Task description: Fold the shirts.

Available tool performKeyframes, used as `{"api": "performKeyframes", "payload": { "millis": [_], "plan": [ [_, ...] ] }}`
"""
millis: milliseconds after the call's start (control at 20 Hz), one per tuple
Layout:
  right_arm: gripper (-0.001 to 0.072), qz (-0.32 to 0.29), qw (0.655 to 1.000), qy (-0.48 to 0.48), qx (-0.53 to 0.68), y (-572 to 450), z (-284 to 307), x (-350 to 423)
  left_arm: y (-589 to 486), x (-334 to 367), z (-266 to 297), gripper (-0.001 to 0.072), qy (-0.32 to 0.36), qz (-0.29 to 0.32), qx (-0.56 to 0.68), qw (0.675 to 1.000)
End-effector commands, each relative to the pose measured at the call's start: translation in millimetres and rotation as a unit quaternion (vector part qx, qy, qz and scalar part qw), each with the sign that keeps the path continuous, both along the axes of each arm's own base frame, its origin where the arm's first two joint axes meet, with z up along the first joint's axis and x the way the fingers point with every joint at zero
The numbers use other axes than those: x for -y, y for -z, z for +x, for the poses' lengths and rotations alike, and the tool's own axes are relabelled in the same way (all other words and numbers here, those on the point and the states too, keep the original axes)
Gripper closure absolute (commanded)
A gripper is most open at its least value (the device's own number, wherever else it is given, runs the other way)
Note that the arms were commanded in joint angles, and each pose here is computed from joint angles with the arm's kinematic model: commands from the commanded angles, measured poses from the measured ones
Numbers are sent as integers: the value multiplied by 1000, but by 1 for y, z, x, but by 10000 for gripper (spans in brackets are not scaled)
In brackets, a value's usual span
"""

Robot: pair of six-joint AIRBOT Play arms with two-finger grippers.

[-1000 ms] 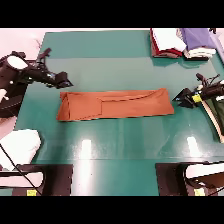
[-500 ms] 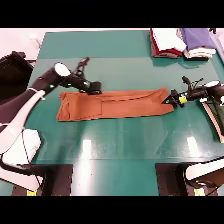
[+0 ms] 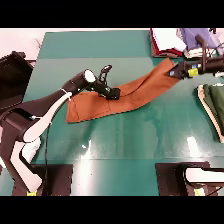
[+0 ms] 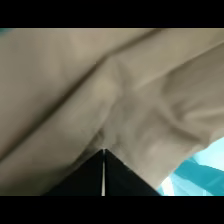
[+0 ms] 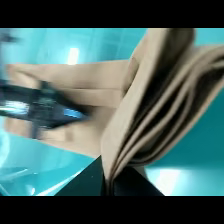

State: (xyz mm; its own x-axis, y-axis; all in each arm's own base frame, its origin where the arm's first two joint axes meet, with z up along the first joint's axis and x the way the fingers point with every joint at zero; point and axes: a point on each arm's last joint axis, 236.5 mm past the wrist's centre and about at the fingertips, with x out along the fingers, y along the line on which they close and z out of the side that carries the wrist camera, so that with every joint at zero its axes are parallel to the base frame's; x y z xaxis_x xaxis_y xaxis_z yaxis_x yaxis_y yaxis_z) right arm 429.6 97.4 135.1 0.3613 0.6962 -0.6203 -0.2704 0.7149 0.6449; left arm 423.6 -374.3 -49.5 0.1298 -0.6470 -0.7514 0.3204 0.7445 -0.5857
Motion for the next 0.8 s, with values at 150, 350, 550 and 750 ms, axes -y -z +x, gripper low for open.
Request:
{"api": "performKeyframes", "payload": {
  "millis": [150, 350, 550, 750],
  "plan": [
    [697, 13, 994, -67, 82, -87, -18, -85, 5, 13, 10, 680, -20, -12, 8, 1000],
    [698, 26, 990, -96, 95, -95, -29, -130, -5, 14, 18, 679, -29, -24, 16, 999],
    [698, 52, 986, -137, 83, -86, -39, -181, -68, -31, 56, 680, -50, -39, 52, 997],
    [697, 97, 975, -184, 80, -59, -49, -272, -176, -149, 98, 679, -110, -7, 154, 982]
  ]
}}
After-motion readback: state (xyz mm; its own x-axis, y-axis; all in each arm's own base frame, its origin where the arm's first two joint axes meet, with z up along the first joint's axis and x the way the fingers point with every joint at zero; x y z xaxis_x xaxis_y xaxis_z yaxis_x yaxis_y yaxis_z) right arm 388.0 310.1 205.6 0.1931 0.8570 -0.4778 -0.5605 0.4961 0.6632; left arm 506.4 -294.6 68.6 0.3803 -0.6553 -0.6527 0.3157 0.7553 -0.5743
